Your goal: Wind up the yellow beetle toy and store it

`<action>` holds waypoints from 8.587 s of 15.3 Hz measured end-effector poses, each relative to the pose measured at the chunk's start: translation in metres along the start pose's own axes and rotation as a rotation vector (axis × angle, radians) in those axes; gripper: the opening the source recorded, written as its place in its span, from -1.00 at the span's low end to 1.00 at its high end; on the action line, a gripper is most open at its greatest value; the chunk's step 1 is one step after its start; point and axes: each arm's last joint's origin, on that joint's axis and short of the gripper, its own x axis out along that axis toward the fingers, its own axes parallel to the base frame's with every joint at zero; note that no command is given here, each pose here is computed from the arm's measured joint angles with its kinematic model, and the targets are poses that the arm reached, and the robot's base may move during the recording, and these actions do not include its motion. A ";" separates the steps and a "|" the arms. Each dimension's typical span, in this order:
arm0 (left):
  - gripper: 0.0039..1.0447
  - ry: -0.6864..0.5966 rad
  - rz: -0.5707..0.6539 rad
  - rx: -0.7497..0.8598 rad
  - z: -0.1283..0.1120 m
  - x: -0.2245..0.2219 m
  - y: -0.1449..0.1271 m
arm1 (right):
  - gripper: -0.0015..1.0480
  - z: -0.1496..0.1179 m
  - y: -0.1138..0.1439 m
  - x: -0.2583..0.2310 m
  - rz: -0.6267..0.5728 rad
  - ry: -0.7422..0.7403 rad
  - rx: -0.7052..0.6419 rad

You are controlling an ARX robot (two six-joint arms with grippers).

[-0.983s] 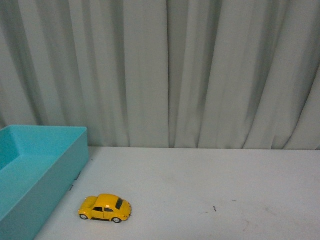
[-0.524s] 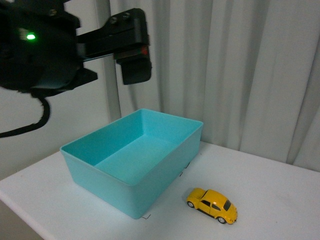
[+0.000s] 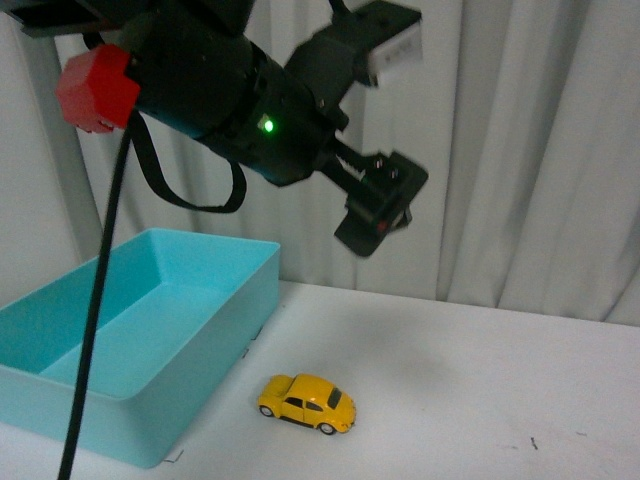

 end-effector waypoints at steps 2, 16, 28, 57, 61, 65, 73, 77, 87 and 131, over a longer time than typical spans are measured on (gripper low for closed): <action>0.88 0.134 -0.139 0.260 -0.010 0.027 -0.021 | 0.87 0.000 0.000 0.000 0.000 0.000 0.000; 0.88 0.531 -0.364 0.878 -0.084 0.125 -0.027 | 0.87 0.000 0.000 0.000 0.000 0.000 0.000; 0.88 0.631 -0.375 0.858 -0.112 0.143 -0.011 | 0.87 0.000 0.000 0.000 0.000 0.000 0.000; -0.23 0.499 0.448 -0.278 -0.163 0.034 0.134 | 0.87 0.000 0.000 0.000 0.000 0.000 0.000; -0.23 0.535 0.473 -0.294 -0.181 0.050 0.131 | 0.87 0.000 0.000 0.000 0.000 0.000 0.000; -0.23 0.591 0.489 -0.298 -0.202 0.062 0.131 | 0.87 0.000 0.000 0.000 0.000 0.000 0.000; 0.91 0.564 0.402 -0.347 -0.196 0.054 0.124 | 0.87 0.000 0.000 0.000 0.000 0.000 0.000; 0.88 0.348 0.451 -0.389 -0.146 -0.001 0.133 | 0.87 0.000 0.000 0.000 0.000 0.000 0.000; -0.61 -0.468 0.599 -0.502 -0.130 -0.111 0.022 | 0.87 0.000 0.000 0.000 0.000 0.000 0.000; 0.32 -0.447 0.586 -0.524 -0.197 -0.186 -0.105 | 0.87 0.000 0.000 0.000 0.000 -0.001 0.000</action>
